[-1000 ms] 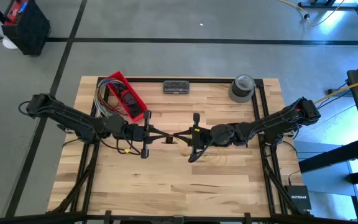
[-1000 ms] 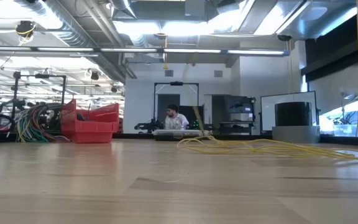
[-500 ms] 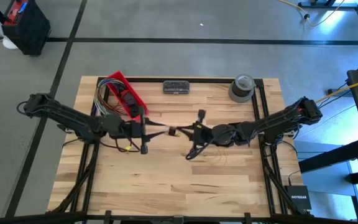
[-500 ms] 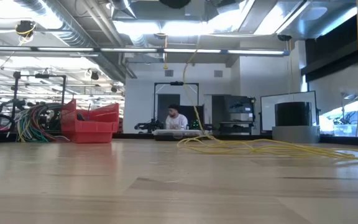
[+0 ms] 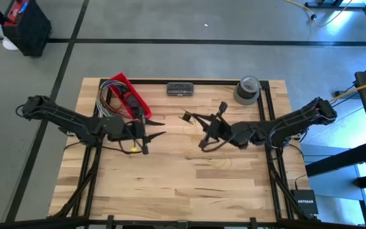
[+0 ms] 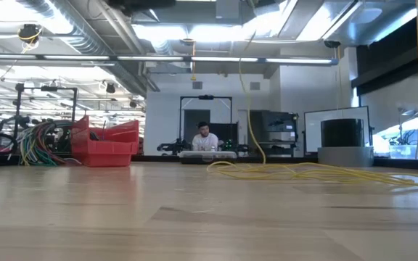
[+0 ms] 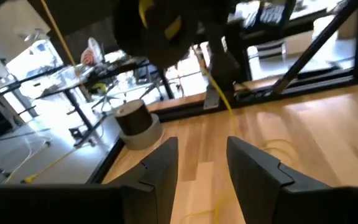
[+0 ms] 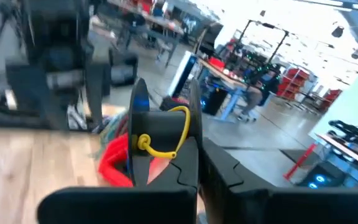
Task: Coil cords
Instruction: Coil the yellow wire on the spool
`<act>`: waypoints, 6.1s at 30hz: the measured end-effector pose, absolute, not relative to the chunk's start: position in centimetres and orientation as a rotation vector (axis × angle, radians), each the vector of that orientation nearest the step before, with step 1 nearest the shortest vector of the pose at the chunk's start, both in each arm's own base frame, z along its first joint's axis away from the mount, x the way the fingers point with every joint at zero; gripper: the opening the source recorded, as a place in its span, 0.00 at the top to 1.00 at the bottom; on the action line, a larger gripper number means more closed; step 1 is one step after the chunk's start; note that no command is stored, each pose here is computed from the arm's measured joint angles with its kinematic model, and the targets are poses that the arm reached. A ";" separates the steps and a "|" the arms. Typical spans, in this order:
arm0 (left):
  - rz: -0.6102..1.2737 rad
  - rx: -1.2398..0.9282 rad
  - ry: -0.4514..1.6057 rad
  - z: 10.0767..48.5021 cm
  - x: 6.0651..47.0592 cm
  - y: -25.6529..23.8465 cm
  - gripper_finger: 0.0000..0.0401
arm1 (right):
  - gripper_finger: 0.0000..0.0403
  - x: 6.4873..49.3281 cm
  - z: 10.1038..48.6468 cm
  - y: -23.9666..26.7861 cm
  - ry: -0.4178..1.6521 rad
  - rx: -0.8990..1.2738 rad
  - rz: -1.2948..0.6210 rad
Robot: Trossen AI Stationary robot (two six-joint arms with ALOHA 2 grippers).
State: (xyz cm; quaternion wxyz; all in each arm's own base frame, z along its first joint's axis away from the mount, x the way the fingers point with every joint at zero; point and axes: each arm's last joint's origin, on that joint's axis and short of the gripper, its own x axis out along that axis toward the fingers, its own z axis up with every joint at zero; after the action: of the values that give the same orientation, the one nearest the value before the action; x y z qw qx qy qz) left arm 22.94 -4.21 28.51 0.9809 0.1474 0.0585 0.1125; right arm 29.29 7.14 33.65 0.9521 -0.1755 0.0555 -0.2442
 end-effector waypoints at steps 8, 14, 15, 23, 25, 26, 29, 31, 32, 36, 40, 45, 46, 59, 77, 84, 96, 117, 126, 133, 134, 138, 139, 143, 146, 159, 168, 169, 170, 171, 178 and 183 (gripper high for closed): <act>0.129 0.256 0.187 26.5 26.5 -3.4 0.67 | 0.99 28.8 31.2 5.8 -0.084 -0.326 -0.516; 0.064 0.243 0.244 25.1 29.0 -3.6 0.67 | 0.99 28.4 31.1 5.8 -0.150 -0.342 -0.506; 0.063 0.249 0.247 25.0 29.4 -3.7 0.67 | 0.99 28.4 31.0 5.8 -0.142 -0.347 -0.502; 0.082 0.269 0.208 23.5 32.2 -3.9 0.67 | 0.99 28.5 30.7 5.9 -0.131 -0.348 -0.457; 0.081 0.302 0.206 22.7 32.8 -3.9 0.67 | 0.99 28.5 30.7 6.0 -0.130 -0.349 -0.454; 0.082 0.306 0.201 22.5 32.9 -3.9 0.67 | 0.99 28.6 30.7 6.0 -0.130 -0.349 -0.452; 0.095 0.298 0.151 22.3 33.5 -3.8 0.67 | 0.99 28.6 30.7 6.0 -0.131 -0.350 -0.448; 0.104 0.297 0.151 21.9 33.8 -3.6 0.67 | 0.99 28.6 30.7 6.0 -0.134 -0.352 -0.436; 0.109 0.294 0.151 21.7 33.9 -3.4 0.67 | 0.99 28.6 30.7 6.0 -0.134 -0.352 -0.434; 0.127 0.292 0.159 21.3 34.1 -2.8 0.67 | 0.99 28.6 30.6 6.0 -0.129 -0.351 -0.430; 0.134 0.295 0.175 21.0 34.2 -2.5 0.69 | 0.99 28.6 30.5 6.0 -0.123 -0.343 -0.424; 0.126 0.346 0.180 21.0 34.2 -2.7 0.84 | 0.99 28.6 30.5 6.0 -0.118 -0.340 -0.421; 0.124 0.360 0.189 20.9 34.2 -2.6 0.89 | 0.99 28.6 30.5 6.1 -0.118 -0.340 -0.421; 0.292 0.418 0.355 25.2 29.7 -2.1 0.98 | 0.99 27.6 30.9 8.6 -0.110 -0.468 -0.347; 0.244 0.270 0.327 29.0 24.9 -3.5 0.99 | 0.99 30.0 26.2 5.2 0.243 -0.690 -0.303; 0.358 0.243 0.321 29.1 24.8 -3.2 1.00 | 0.99 30.3 25.7 5.2 0.260 -0.719 -0.290; 0.369 0.158 0.219 30.2 24.4 -4.0 0.99 | 0.99 30.5 25.4 3.7 0.291 -0.649 -0.321; 0.295 0.153 0.119 29.0 27.5 -5.2 0.99 | 0.99 34.8 24.9 3.1 0.279 -0.514 -0.414; 0.316 0.149 0.148 28.0 28.3 -4.8 0.99 | 0.99 35.3 26.1 3.3 0.210 -0.377 -0.392; 0.287 0.140 0.150 27.9 28.4 -4.8 0.99 | 0.99 35.6 27.1 3.3 0.162 -0.294 -0.411; 0.281 0.139 0.152 27.9 28.5 -4.8 0.99 | 0.99 35.6 27.2 3.3 0.158 -0.284 -0.425; 0.278 0.140 0.158 27.8 28.4 -4.8 0.99 | 0.99 35.6 27.4 3.3 0.142 -0.265 -0.447; 0.279 0.141 0.162 27.8 28.4 -4.8 0.99 | 0.99 35.6 27.6 3.3 0.126 -0.258 -0.451; 0.280 0.145 0.173 27.7 28.4 -4.7 0.99 | 0.99 35.7 28.1 3.3 0.072 -0.239 -0.446; 0.280 0.146 0.184 27.6 28.4 -4.7 0.99 | 0.99 35.7 28.3 3.3 0.051 -0.232 -0.441; 0.281 0.127 0.163 27.8 28.4 -4.8 0.99 | 0.99 35.6 28.2 3.5 0.074 -0.250 -0.383; 0.269 0.126 0.097 28.4 28.4 -5.1 0.99 | 0.99 35.7 28.1 3.6 0.085 -0.269 -0.327; 0.269 0.124 0.093 28.5 28.5 -5.2 0.99 | 0.99 35.8 27.9 3.6 0.089 -0.271 -0.325; 0.270 0.123 0.089 28.5 28.5 -5.1 0.99 | 0.99 35.8 27.8 3.6 0.094 -0.273 -0.325; 0.270 0.120 0.083 28.6 28.5 -5.1 0.99 | 0.99 35.8 27.7 3.6 0.104 -0.280 -0.322; 0.351 0.153 0.110 28.1 28.7 -5.0 0.99 | 0.99 36.0 27.4 3.6 0.113 -0.293 -0.304; 0.379 0.175 0.173 26.4 29.7 -4.7 0.99 | 0.99 35.4 28.6 3.6 0.070 -0.271 -0.298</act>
State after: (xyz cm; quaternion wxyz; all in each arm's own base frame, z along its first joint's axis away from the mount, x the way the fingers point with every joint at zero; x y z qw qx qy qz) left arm 29.71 -4.69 26.38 0.9746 0.0866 0.0858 0.1879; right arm 35.38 3.62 28.61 0.9792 -0.1345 0.0346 -0.1480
